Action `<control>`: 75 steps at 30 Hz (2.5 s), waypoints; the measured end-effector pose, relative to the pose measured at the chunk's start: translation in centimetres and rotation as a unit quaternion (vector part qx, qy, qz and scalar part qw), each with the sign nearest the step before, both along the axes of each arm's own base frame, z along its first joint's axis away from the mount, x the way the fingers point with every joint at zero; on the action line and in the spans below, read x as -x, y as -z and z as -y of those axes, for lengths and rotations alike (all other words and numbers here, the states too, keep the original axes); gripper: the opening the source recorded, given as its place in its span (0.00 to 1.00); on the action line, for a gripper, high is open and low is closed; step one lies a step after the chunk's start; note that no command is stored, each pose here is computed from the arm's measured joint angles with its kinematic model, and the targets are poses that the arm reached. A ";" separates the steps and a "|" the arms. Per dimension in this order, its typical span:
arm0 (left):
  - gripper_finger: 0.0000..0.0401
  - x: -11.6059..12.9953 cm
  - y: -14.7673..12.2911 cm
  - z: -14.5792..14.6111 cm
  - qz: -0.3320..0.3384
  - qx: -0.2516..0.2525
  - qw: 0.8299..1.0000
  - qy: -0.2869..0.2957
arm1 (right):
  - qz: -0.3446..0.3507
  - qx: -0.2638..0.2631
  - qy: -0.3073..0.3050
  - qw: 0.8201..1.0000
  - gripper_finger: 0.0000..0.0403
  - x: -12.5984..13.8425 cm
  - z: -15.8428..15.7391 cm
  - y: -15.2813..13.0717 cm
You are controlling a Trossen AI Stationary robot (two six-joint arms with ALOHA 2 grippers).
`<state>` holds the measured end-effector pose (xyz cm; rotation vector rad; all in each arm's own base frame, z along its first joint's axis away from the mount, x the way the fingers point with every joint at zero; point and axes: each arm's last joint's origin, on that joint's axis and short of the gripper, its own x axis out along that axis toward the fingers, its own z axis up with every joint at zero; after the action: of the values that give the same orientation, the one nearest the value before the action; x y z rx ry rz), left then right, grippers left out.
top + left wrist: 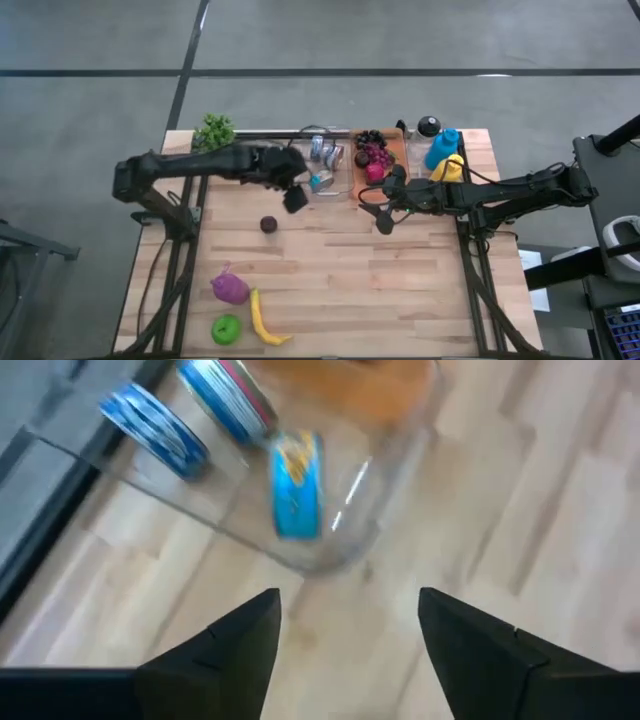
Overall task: Pick & Place Food Item
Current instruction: Put the black plum into the orange bin
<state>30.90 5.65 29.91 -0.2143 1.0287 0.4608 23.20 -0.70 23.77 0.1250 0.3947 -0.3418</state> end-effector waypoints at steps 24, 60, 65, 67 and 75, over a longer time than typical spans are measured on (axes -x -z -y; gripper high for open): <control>0.53 6.1 9.0 6.1 -0.153 0.063 0.978 0.127 | 0.000 0.000 0.000 1.000 0.81 0.0 0.0 0.0; 0.46 8.3 13.6 5.5 -0.192 0.029 0.972 0.132 | -0.004 0.012 -0.005 1.000 0.82 0.0 0.0 0.0; 0.45 7.6 13.5 5.4 -0.156 0.009 0.978 0.141 | -0.004 0.011 -0.005 1.000 0.83 0.0 0.0 0.0; 0.45 7.2 13.4 5.4 -0.141 -0.007 0.979 0.146 | -0.003 0.010 -0.005 1.000 0.84 0.0 0.0 0.0; 0.45 6.3 13.5 5.3 -0.112 -0.033 0.981 0.153 | -0.004 0.010 -0.005 1.000 0.87 0.0 0.0 0.0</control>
<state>24.55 0.37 16.45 0.0574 1.2414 0.2421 23.20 -0.70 23.77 0.1022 0.3986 -0.3372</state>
